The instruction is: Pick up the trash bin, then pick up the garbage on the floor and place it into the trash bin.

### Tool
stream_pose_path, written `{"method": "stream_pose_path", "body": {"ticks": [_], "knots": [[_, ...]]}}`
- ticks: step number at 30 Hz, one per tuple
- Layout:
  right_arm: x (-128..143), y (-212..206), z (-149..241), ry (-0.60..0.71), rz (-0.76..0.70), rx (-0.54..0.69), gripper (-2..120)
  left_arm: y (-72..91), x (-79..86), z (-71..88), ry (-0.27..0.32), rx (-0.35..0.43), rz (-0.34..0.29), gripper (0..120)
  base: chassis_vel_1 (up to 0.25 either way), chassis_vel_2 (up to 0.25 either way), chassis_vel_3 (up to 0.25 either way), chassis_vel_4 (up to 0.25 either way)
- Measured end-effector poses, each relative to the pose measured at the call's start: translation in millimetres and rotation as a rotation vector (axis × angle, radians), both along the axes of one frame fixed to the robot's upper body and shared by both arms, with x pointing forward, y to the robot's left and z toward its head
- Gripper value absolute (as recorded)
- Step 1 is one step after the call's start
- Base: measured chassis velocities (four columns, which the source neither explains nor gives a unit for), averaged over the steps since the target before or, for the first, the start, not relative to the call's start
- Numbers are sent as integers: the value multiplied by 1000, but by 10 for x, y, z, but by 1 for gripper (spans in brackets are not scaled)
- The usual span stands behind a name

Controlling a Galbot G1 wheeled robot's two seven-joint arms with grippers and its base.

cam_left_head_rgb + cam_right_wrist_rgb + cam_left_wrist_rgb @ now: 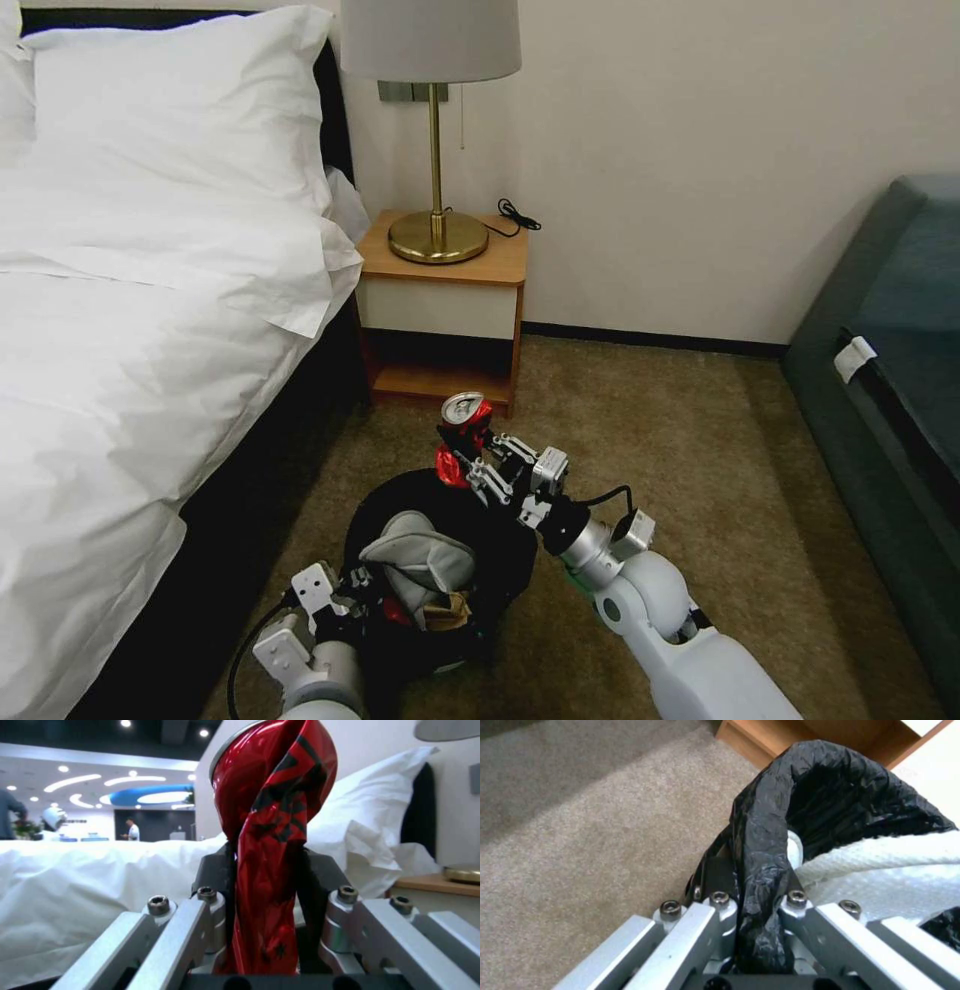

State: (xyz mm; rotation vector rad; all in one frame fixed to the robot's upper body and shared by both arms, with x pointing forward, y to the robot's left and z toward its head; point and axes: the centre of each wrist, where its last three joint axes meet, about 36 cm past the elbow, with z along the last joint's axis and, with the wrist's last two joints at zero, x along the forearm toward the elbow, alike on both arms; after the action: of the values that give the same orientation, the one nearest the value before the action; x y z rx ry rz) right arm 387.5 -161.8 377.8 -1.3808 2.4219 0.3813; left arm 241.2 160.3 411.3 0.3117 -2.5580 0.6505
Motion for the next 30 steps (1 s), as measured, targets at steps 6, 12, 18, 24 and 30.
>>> {"method": "stream_pose_path", "body": {"ticks": [6,12,18,24,30], "knots": [[-21,32,-47,4,15,-8,23,13,-22,64,-15,-6,-8,4,0,0,0,0],[13,23,-116,32,-5,-16,35,31,-57,158,-33,-7,-12,4,0,0,0,0],[39,12,-138,44,-9,-19,55,24,-74,202,-41,-12,-17,4,0,0,0,0],[57,13,-152,61,-12,-13,77,5,-93,230,-44,-19,-24,4,0,0,0,0],[61,7,-154,71,-13,-9,95,-20,-103,241,-45,-23,-29,4,0,0,0,0]]}}
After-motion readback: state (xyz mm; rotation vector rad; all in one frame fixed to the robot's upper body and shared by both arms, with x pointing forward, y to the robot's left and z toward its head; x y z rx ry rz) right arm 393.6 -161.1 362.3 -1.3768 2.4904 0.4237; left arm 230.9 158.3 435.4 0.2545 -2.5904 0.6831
